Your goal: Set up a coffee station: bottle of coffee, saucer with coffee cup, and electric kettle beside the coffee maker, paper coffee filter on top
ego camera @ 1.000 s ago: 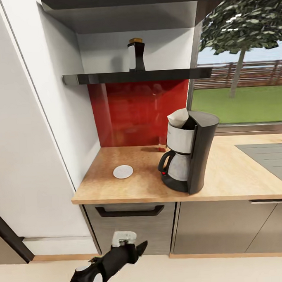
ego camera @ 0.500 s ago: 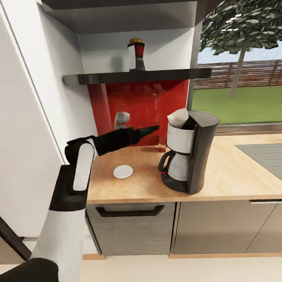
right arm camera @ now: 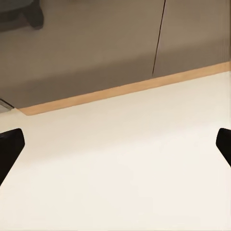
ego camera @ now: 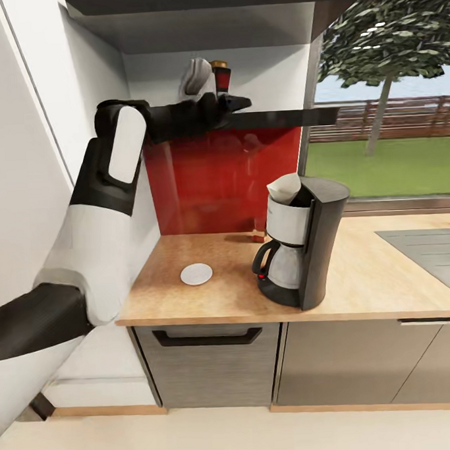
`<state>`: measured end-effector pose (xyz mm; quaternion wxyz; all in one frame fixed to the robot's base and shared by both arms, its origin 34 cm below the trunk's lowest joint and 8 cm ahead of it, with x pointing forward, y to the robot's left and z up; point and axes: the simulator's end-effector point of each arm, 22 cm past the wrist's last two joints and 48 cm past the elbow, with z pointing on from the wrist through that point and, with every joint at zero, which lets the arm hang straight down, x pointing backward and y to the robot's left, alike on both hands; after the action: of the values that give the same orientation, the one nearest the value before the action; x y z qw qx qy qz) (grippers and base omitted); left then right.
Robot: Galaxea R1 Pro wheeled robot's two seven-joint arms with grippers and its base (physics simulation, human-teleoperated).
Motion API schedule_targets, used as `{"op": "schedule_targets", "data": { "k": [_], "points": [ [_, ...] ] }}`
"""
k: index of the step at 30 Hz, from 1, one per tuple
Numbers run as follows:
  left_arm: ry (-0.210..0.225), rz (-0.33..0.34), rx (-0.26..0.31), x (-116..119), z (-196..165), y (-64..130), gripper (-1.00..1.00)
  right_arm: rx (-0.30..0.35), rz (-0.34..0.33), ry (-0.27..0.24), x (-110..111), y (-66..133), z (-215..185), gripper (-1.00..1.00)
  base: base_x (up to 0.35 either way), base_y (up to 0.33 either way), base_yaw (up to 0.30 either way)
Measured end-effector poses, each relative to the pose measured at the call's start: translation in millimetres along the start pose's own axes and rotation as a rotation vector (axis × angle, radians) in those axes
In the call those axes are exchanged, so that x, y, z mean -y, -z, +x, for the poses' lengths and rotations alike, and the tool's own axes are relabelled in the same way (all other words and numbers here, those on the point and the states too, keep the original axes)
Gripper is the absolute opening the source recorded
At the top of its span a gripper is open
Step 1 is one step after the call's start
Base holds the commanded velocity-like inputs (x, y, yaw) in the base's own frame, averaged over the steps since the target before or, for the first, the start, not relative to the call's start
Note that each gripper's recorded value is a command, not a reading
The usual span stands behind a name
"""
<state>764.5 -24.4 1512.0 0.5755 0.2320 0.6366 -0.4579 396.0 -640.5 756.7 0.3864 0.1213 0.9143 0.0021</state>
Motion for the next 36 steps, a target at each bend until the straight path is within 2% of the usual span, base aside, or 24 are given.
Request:
{"op": "schedule_targets", "data": {
  "k": [1,2,5,6,8,12,15,27,33,36],
  "points": [
    [-0.004,-0.057,0.010,-10,-10,0.6,1.00,-0.001,0.001,-0.001,1,0.4,1,1.00,0.000,0.000,0.000],
    [-0.013,-0.172,0.041,-30,-31,5.3,1.00,-0.003,0.003,-0.001,2,1.2,1,1.00,0.000,0.000,0.000],
    [-0.030,-0.322,0.104,-50,-67,17.3,1.00,-0.004,0.006,-0.002,3,2.0,2,1.00,0.000,0.000,0.000],
    [-0.042,-0.398,0.135,-57,-89,25.4,1.00,-0.004,0.007,-0.001,4,2.5,2,1.00,0.000,0.000,0.000],
    [-0.061,-0.489,0.176,-57,-124,37.2,1.00,-0.005,0.009,-0.002,5,3.2,2,1.00,0.000,0.000,0.000],
    [-0.117,-0.512,0.261,-29,-167,55.4,1.00,-0.005,0.017,0.001,8,4.5,1,1.00,0.000,0.000,0.000],
    [-0.144,-0.516,0.274,-21,-174,57.2,1.00,-0.005,0.041,0.002,14,5.1,0,1.00,0.000,0.000,0.000],
    [-0.166,-0.514,0.285,-11,-181,58.7,1.00,-0.003,0.071,0.003,22,7.0,-1,1.00,0.000,0.000,0.000],
    [-0.167,-0.513,0.285,-8,-187,58.9,1.00,0.047,0.075,0.034,22,12.9,-16,1.00,0.000,0.000,0.000],
    [-0.167,-0.513,0.286,-6,-190,59.1,1.00,0.051,0.075,0.038,21,15.7,-19,1.00,0.000,0.000,0.000]
  ]
}}
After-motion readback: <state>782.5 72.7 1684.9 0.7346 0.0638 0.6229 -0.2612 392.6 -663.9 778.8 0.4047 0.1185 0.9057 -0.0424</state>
